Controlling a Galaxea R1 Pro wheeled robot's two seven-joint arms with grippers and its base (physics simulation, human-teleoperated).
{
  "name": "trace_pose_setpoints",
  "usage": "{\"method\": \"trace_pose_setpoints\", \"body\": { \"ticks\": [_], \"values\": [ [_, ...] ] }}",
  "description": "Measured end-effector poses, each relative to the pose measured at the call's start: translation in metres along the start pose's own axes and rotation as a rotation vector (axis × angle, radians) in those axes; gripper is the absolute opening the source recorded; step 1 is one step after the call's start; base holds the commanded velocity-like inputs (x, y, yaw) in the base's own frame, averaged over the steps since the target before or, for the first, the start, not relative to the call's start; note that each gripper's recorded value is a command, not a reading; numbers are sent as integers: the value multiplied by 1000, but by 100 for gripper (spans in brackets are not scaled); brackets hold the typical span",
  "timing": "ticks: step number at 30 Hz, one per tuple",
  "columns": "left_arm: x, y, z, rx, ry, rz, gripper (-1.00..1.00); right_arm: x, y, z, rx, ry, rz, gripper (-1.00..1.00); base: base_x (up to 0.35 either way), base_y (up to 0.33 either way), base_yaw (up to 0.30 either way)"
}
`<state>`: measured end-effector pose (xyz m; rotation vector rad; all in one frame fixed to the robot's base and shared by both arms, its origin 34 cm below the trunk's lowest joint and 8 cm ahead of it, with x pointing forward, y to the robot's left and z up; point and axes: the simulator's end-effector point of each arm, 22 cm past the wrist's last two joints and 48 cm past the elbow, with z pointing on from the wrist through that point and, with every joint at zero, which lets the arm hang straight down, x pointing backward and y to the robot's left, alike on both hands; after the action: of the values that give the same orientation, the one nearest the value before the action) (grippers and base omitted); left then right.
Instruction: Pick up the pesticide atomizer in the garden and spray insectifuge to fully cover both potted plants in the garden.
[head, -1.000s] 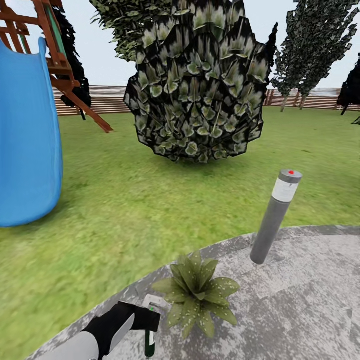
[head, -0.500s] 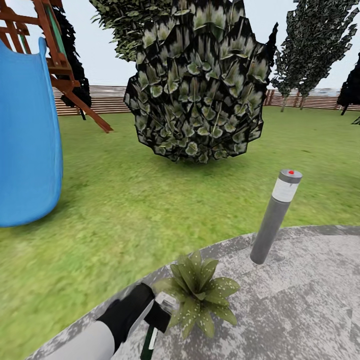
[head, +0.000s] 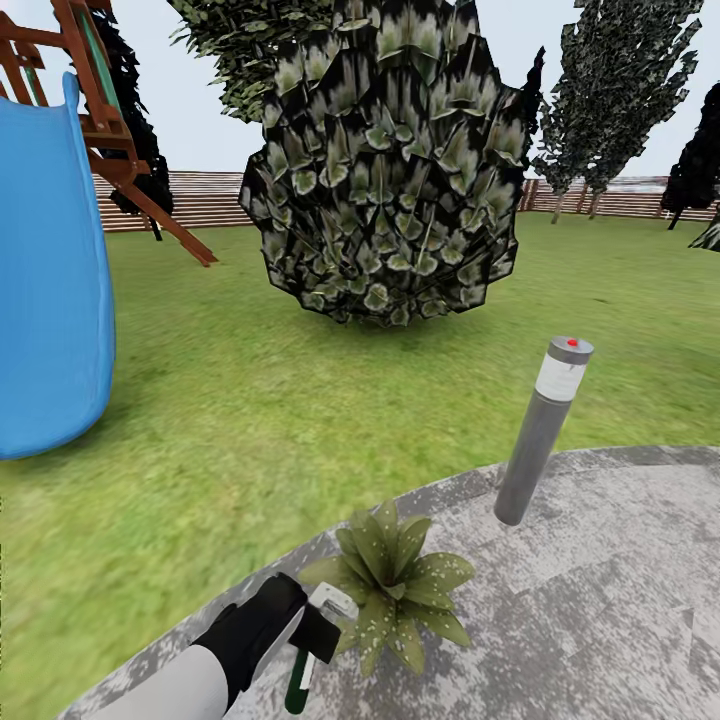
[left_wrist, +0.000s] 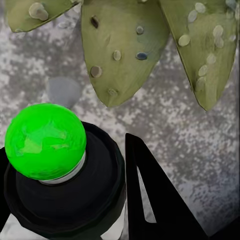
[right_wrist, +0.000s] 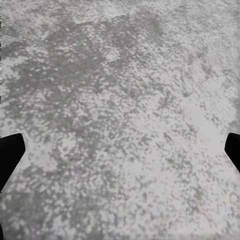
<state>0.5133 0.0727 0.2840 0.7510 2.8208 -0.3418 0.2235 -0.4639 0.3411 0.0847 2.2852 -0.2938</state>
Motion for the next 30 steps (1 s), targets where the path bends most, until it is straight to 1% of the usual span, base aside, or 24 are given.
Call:
{"method": "trace_pose_setpoints", "body": {
  "ticks": [9,13,21,23,26,28,30],
  "values": [
    [1,-5,0,24,5,-9,-100,1,1,0,-4,6,-3,100,0,319,-257],
    [1,-4,0,19,2,0,-100,1,1,0,-5,6,-3,100,0,49,-287],
    [1,-6,1,24,-3,-1,-100,1,1,0,-5,6,-3,100,0,1,-287],
    [4,-7,2,26,1,-3,-100,1,1,0,-3,5,-2,100,0,186,-264],
    [5,-8,2,29,4,-8,-100,3,2,0,-3,6,1,100,0,316,-65],
    [5,-8,3,30,3,-9,-100,-8,-4,0,4,-12,-30,100,0,335,-6],
    [6,-8,3,29,4,-9,-100,-11,-7,-1,10,-16,-32,100,0,336,-1]
  ]
}}
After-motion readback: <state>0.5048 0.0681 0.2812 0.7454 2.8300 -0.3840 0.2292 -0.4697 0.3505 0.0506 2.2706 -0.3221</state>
